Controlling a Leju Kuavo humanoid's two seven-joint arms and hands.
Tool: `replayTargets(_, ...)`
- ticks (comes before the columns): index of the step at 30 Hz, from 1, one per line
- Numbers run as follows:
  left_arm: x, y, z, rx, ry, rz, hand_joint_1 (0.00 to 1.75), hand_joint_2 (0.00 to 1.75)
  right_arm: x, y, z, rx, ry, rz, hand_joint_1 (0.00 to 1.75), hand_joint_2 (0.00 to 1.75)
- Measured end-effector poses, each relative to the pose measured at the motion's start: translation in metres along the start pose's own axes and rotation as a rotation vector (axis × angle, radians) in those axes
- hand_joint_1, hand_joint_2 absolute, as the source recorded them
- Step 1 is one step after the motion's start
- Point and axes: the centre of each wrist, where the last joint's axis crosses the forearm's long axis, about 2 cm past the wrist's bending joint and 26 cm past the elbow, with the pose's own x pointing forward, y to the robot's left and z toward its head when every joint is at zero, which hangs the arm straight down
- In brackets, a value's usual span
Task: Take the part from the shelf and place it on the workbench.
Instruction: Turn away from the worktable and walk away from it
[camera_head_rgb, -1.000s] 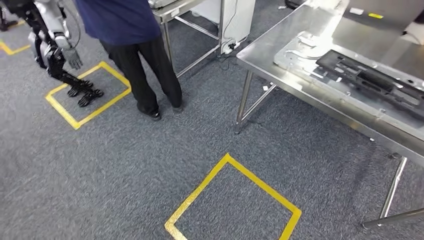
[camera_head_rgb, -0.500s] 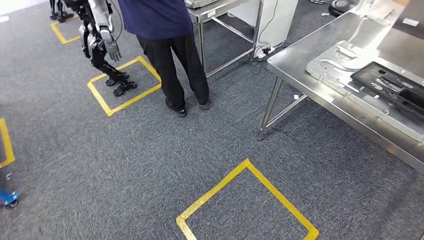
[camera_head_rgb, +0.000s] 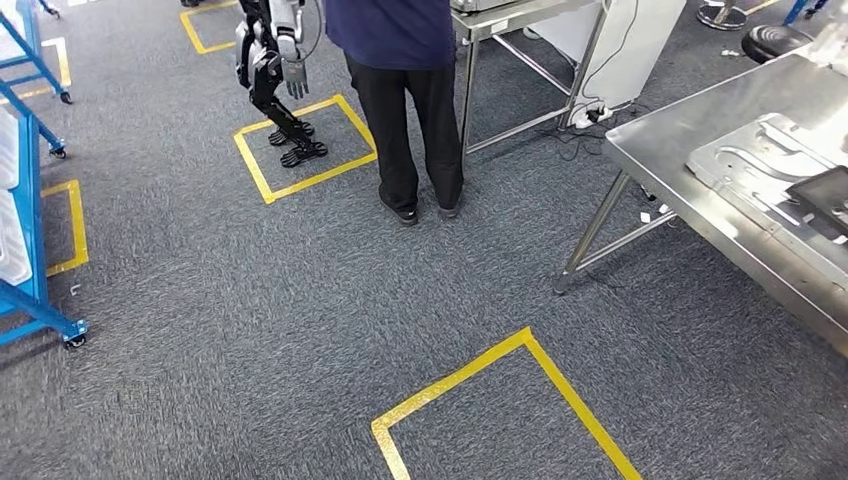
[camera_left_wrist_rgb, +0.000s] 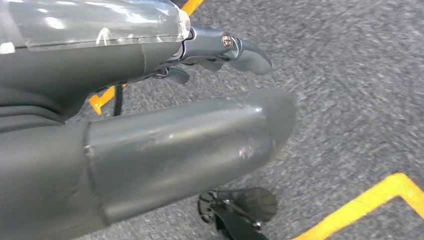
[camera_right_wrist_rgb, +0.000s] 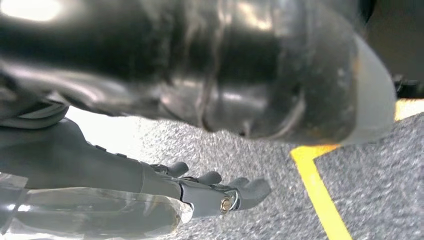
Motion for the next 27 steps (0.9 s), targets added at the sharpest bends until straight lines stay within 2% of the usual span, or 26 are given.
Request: replayTargets(27, 0.0038, -0.0033, -0.0008, -0.007, -0.001, 0.005, 0.0, 0.0, -0.0041, -0.0011, 0.0002, -0.004, 0.011, 0.001, 0.0, 0.0)
